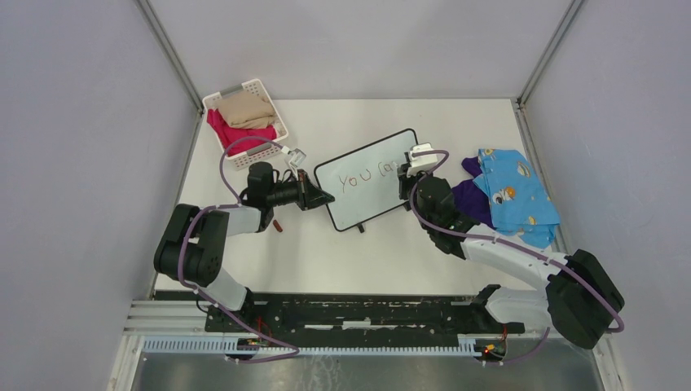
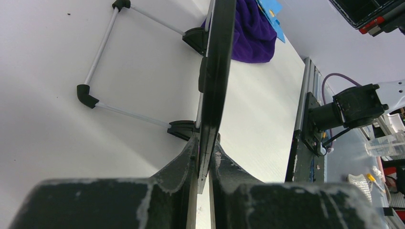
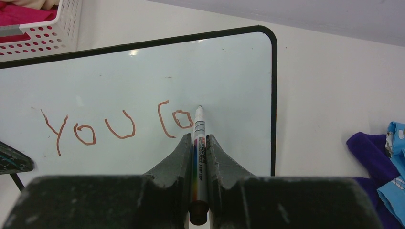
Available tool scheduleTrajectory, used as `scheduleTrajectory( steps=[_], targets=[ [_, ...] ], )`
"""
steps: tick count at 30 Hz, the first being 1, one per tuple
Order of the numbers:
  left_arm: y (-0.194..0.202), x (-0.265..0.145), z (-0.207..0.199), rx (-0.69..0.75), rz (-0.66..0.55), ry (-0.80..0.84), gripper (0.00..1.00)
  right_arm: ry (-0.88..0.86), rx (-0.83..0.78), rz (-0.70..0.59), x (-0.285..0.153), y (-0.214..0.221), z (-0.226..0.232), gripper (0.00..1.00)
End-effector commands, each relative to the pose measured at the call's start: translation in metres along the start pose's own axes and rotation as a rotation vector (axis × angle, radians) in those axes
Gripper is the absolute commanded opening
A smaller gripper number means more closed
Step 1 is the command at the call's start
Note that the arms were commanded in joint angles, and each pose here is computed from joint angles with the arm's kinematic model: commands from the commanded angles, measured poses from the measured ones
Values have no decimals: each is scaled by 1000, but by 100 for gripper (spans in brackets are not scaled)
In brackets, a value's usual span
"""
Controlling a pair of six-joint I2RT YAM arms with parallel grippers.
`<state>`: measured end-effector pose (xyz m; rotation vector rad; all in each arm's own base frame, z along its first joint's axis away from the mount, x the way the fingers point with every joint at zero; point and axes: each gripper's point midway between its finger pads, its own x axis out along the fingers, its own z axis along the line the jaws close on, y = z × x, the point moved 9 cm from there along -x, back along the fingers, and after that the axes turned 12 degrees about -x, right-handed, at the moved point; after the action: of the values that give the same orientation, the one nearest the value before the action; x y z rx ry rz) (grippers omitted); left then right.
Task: Write a sentence on the whiteboard
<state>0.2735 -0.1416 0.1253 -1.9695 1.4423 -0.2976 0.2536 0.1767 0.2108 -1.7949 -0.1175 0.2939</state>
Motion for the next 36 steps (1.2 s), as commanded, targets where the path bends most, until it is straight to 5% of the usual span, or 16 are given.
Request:
scheduleTrajectory(
  steps=[1,15,36],
  targets=[
    [14,-1,15,-52,32,-108,2,5,36,-30,2,-2,-1,0],
    [14,-1,15,-52,34,-108,2,-3,38,22,-7,24,-1,0],
    [16,0,17,-56,42,-115,2,6,47,-45,10,-13,-1,0]
  ],
)
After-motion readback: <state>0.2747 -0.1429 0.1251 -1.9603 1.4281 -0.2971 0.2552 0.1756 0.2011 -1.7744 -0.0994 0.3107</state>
